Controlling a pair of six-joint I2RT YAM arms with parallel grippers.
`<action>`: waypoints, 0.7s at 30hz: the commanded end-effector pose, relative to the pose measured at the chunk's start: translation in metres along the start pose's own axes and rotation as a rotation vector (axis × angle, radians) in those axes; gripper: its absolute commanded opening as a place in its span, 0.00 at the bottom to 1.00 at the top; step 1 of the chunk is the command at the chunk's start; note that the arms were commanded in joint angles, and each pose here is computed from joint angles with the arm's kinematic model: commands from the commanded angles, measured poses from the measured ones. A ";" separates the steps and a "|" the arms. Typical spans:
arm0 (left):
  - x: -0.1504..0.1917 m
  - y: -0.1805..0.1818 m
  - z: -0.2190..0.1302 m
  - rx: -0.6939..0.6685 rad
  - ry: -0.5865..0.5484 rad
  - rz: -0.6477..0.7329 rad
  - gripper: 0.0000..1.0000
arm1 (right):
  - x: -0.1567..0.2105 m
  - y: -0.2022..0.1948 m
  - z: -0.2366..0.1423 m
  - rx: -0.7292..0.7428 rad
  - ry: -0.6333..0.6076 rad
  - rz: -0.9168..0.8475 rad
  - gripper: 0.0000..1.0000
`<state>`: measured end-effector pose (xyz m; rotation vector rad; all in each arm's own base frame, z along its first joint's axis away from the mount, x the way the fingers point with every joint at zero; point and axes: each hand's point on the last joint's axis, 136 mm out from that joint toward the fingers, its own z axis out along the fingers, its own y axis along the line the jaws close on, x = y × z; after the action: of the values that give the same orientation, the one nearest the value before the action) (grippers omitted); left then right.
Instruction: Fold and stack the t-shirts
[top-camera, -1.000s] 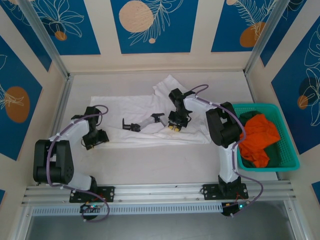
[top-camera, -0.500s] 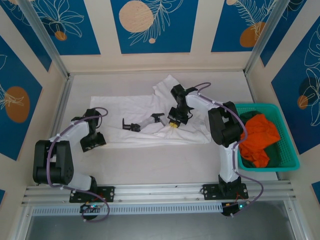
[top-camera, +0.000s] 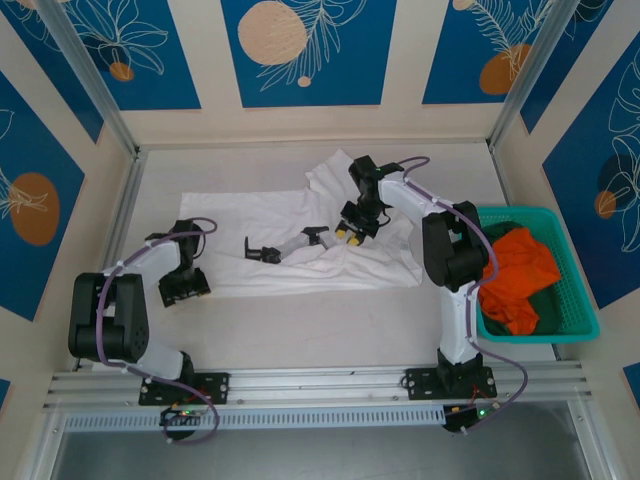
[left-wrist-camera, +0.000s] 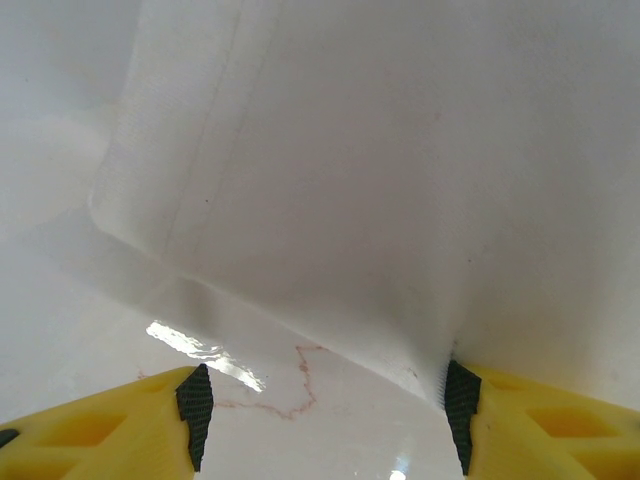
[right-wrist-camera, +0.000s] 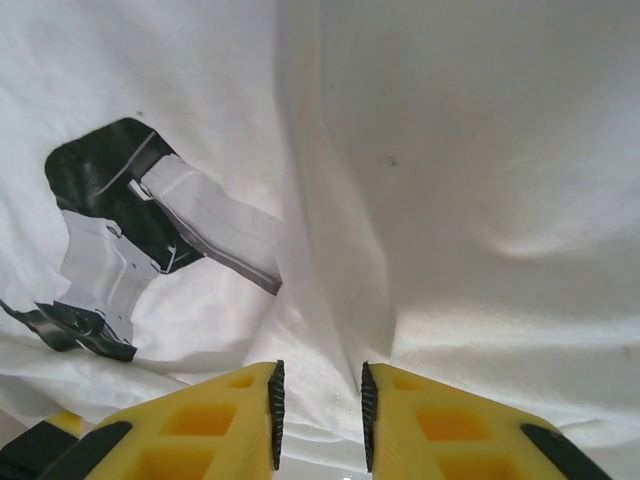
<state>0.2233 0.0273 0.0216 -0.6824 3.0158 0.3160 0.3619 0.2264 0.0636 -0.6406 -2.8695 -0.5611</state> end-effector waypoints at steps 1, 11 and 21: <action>0.003 0.010 0.001 -0.044 0.025 -0.009 0.64 | 0.010 -0.002 0.004 0.009 0.055 0.002 0.33; 0.003 0.008 0.000 -0.035 0.021 -0.010 0.65 | 0.012 -0.002 0.013 -0.004 0.060 0.011 0.16; 0.004 0.011 -0.001 -0.045 0.017 -0.014 0.64 | -0.008 0.024 -0.007 -0.117 0.037 0.123 0.00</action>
<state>0.2233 0.0273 0.0216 -0.6830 3.0156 0.3160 0.3653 0.2342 0.0657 -0.7172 -2.8086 -0.6432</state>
